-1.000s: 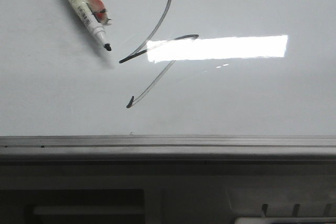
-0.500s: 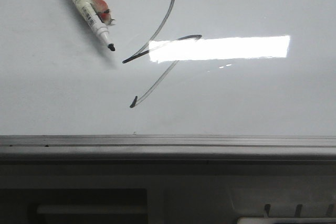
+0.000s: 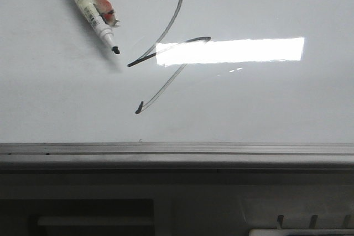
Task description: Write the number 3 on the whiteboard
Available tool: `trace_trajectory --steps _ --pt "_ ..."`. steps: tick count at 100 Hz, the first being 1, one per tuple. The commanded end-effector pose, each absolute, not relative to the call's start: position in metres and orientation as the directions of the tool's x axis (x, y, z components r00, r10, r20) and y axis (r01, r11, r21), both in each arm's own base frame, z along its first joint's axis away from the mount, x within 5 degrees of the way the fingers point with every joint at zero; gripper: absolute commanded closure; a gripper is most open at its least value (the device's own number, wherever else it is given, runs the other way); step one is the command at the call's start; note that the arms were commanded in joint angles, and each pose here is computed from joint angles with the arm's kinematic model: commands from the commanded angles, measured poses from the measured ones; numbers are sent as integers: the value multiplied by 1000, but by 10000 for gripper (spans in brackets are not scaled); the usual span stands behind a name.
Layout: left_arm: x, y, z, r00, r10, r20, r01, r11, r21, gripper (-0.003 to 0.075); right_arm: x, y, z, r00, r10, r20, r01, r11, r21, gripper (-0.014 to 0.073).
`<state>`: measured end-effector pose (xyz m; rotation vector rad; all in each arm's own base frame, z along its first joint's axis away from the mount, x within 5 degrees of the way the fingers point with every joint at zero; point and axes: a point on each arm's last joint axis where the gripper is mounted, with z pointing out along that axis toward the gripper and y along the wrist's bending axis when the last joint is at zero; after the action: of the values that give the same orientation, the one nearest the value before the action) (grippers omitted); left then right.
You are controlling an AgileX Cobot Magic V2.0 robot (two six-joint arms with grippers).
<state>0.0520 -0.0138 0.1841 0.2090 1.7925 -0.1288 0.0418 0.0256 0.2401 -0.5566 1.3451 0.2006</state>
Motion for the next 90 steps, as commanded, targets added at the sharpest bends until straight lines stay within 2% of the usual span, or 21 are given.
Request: trace_trajectory --steps 1,90 --pt "52 -13 186 -170 40 -985 191 982 7 741 41 21 254 298 -145 -944 -395 881 -260 636" --pt "52 -13 186 -171 34 -985 191 982 1 741 41 21 254 302 -143 -943 -392 883 -259 636"
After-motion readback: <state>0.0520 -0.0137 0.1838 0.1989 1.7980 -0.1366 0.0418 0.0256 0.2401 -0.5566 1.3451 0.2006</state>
